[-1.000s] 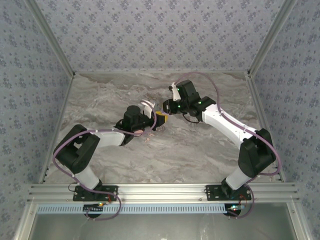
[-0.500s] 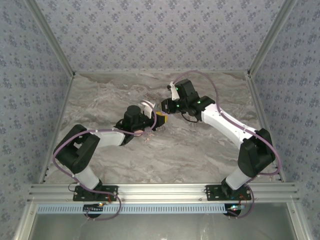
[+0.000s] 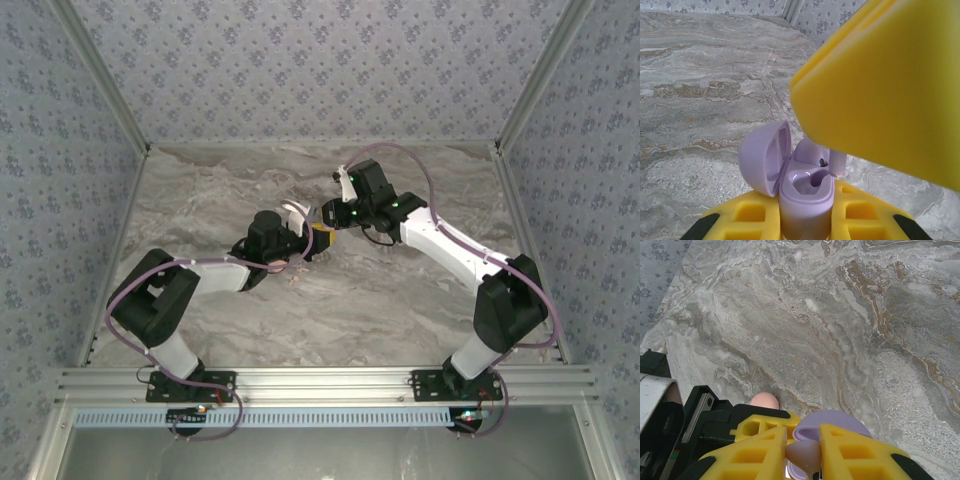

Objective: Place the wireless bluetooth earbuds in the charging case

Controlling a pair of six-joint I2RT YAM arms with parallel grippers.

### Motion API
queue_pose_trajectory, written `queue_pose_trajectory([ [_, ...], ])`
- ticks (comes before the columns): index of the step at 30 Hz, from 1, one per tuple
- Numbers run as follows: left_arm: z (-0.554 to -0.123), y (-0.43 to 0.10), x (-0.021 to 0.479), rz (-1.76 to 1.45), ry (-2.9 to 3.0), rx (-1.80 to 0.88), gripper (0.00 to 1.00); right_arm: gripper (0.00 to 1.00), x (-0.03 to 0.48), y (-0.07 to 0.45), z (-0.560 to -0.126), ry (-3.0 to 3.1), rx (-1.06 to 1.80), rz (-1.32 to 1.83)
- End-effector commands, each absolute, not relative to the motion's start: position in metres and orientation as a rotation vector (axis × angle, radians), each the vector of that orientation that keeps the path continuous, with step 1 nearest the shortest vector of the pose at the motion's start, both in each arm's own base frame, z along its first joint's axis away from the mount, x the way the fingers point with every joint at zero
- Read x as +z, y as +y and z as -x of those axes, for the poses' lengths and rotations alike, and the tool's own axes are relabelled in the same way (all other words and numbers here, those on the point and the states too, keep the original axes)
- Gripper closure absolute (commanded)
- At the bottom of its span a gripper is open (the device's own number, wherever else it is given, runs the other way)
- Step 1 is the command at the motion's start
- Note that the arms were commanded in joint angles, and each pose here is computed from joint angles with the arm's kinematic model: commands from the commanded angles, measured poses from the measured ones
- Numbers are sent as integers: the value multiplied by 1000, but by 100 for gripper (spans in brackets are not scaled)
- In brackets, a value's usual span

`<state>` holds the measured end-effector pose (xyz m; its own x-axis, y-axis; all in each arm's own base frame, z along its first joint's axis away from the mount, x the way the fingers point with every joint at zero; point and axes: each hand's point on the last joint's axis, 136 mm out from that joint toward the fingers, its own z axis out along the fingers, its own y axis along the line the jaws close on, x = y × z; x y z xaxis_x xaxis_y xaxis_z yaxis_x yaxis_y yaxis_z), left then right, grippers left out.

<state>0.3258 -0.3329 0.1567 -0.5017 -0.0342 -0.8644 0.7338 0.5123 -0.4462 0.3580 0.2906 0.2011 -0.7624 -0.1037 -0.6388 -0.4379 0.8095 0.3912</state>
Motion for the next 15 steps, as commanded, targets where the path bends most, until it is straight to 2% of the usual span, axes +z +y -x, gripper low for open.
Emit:
queue_pose_trajectory([
  [1,-324,-340,186,-596,1763,-1127,89,77,202,292,-361,2368,677,421],
  [15,-322,-341,192,-600,1748,-1136,89,77,191,292,-360,2393,642,430],
])
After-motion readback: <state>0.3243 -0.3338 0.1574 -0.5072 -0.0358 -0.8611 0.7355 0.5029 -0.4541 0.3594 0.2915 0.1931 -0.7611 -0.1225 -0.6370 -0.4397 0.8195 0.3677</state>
